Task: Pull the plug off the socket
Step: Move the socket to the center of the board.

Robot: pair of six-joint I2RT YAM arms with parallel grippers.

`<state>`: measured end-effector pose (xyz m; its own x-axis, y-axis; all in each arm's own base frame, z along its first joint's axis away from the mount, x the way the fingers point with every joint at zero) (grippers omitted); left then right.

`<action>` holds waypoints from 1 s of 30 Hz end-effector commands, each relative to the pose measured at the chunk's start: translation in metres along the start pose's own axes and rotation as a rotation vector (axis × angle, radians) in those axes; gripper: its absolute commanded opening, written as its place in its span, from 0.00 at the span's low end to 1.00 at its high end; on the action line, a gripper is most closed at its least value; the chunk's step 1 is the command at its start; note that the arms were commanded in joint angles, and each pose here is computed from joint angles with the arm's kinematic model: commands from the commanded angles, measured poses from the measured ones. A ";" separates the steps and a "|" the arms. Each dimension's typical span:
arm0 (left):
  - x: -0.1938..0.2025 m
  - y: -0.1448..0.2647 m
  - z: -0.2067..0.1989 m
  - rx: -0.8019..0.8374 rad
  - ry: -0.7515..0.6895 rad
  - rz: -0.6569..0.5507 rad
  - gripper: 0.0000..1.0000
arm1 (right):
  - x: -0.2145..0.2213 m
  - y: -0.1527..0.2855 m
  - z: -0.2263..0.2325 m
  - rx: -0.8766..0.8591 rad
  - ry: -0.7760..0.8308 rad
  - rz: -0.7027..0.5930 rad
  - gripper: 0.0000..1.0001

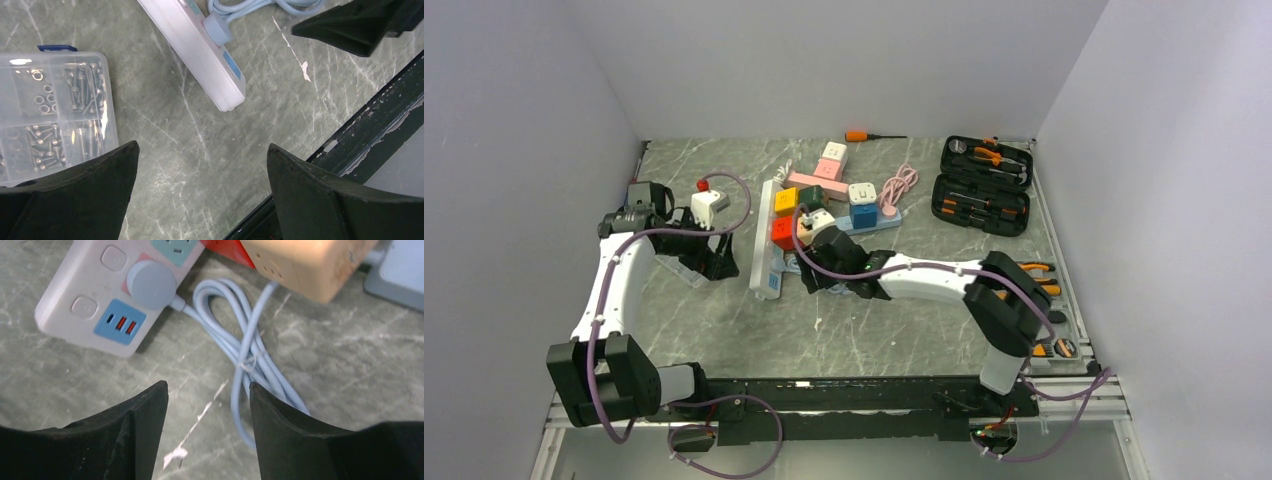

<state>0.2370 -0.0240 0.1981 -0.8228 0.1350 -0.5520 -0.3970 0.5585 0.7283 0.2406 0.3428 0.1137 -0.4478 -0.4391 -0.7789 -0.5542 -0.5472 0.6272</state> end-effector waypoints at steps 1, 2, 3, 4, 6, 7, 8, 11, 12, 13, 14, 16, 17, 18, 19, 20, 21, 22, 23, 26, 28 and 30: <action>-0.001 0.001 -0.001 -0.010 -0.058 -0.045 0.99 | -0.030 -0.024 -0.003 0.055 0.111 -0.080 0.64; 0.001 0.000 -0.001 -0.009 -0.061 -0.047 0.99 | -0.031 -0.029 -0.004 0.070 0.128 -0.080 0.64; 0.002 0.000 -0.001 -0.007 -0.065 -0.049 0.99 | -0.030 -0.035 -0.006 0.085 0.143 -0.076 0.64; 0.003 -0.001 -0.001 -0.005 -0.069 -0.052 1.00 | -0.030 -0.040 -0.008 0.108 0.156 -0.071 0.65; 0.004 -0.003 0.000 -0.003 -0.075 -0.059 0.99 | -0.025 -0.049 -0.011 0.131 0.182 -0.052 0.65; 0.006 -0.005 0.000 0.001 -0.081 -0.061 0.99 | -0.021 -0.053 -0.013 0.140 0.191 -0.040 0.65; 0.008 -0.006 0.000 0.004 -0.092 -0.066 0.99 | -0.016 -0.056 -0.014 0.144 0.199 -0.026 0.65; 0.011 -0.009 -0.001 0.021 -0.140 -0.094 0.99 | 0.002 -0.059 -0.015 0.143 0.205 0.014 0.60; 0.010 -0.010 -0.002 0.024 -0.171 -0.113 0.99 | 0.008 -0.058 -0.015 0.139 0.201 0.025 0.57; 0.009 -0.010 -0.002 0.027 -0.199 -0.128 0.99 | 0.015 -0.057 -0.015 0.134 0.194 0.038 0.54; 0.008 -0.009 -0.004 0.032 -0.236 -0.149 0.99 | 0.020 -0.055 -0.015 0.128 0.187 0.044 0.50; 0.004 -0.007 -0.007 0.039 -0.315 -0.196 0.99 | 0.034 -0.049 -0.015 0.118 0.174 0.062 0.40; 0.002 -0.005 -0.009 0.043 -0.357 -0.221 0.99 | 0.039 -0.046 -0.015 0.115 0.165 0.070 0.35; 0.000 -0.003 -0.012 0.048 -0.394 -0.241 0.99 | 0.044 -0.042 -0.016 0.112 0.158 0.078 0.30; -0.001 -0.002 -0.015 0.057 -0.434 -0.255 0.99 | 0.049 -0.039 -0.016 0.109 0.147 0.086 0.25; -0.001 0.000 -0.018 0.070 -0.479 -0.262 0.99 | 0.052 -0.034 -0.016 0.107 0.136 0.085 0.21; -0.001 0.001 -0.020 0.081 -0.521 -0.267 0.99 | 0.054 -0.029 -0.016 0.106 0.119 0.082 0.17; -0.001 0.002 -0.021 0.082 -0.564 -0.273 0.99 | 0.059 -0.026 -0.017 0.106 0.110 0.088 0.13; -0.001 0.002 -0.021 0.077 -0.606 -0.280 0.99 | 0.061 -0.020 -0.017 0.105 0.094 0.085 0.11; 0.004 -0.003 -0.013 0.039 -0.761 -0.277 0.99 | 0.069 -0.007 -0.017 0.089 0.061 0.085 0.07; 0.005 -0.007 -0.006 0.003 -0.876 -0.281 0.99 | 0.076 0.002 -0.016 0.073 0.052 0.094 0.04; 0.005 -0.012 -0.003 -0.014 -0.982 -0.302 0.99 | 0.080 0.012 -0.015 0.062 0.041 0.104 0.01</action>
<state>0.2260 -0.0313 0.1899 -0.2756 0.4823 -0.8315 -0.5303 0.6452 0.5500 0.2393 0.3119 0.0676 -0.3988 -0.4868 -0.7772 -0.6327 -0.4673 0.6174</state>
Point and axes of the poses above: each gripper's point midway between its finger pads, its own y axis back along the fingers, its own z axis along the line the jaws close on, x = y × z, the point moved 5 cm from there along y, back along the fingers, and after that the axes turned 15 degrees about y, right-handed, at the moved point
